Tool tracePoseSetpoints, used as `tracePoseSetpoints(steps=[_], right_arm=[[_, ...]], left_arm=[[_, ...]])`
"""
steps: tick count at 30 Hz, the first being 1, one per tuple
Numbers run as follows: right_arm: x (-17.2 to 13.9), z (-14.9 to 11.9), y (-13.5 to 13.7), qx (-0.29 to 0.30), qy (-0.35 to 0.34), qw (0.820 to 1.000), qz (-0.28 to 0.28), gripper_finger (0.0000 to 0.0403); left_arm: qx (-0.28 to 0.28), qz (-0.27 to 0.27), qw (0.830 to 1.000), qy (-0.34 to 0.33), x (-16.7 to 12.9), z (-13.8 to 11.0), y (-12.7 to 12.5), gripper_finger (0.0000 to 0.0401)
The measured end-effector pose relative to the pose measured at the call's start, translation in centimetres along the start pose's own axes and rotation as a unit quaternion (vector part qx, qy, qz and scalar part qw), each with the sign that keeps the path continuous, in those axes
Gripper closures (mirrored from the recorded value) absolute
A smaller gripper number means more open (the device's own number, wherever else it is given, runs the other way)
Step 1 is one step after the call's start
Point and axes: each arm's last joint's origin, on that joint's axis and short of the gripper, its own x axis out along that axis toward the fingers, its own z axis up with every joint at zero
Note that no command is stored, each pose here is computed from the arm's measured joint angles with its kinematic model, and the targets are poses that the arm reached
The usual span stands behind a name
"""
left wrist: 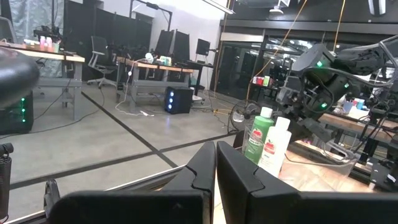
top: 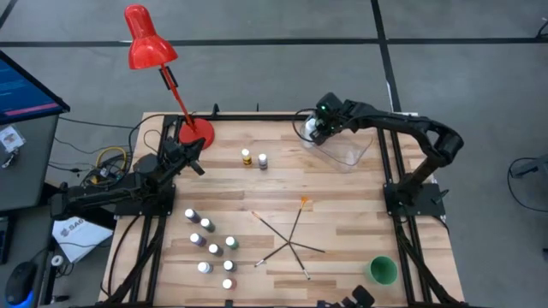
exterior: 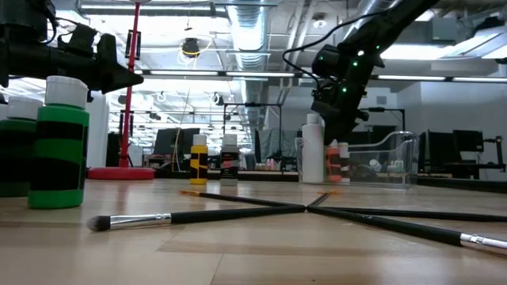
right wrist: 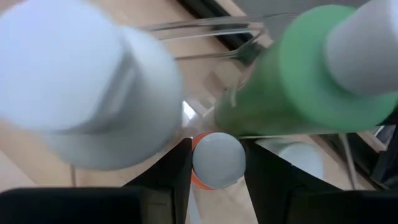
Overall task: Pick & Place Paint Supplies
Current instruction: Put the small orange paint bottle into the transparent bin, then put the small gray paint bottle into the transparent bin
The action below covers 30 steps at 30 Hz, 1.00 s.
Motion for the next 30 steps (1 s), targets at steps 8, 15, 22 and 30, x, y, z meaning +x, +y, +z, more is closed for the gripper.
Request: tracePoseSetpoints(steps=[8,15,22,30], right_arm=[[-0.1,0.4,0.1,-0.006,-0.019,1.0,0.0,0.0274],[-0.1,0.4,0.1,-0.005,-0.021,1.0,-0.001,0.0257],[-0.1,0.4,0.1,-0.012,-0.022,1.0,-0.001,0.0247],[-3.6,0.5,0.1,-0.018,-0.063,0.998,0.007,0.022]], left_arm=[[-0.002,0.0,1.0,-0.003,0.0,0.1,0.0,0.0393],[-0.003,-0.001,1.0,-0.005,0.0,0.1,0.0,0.0393],[-0.004,-0.001,1.0,-0.007,0.0,0.1,0.0,0.0393],[-0.004,-0.001,1.0,-0.007,0.0,0.2,0.0,0.0393]])
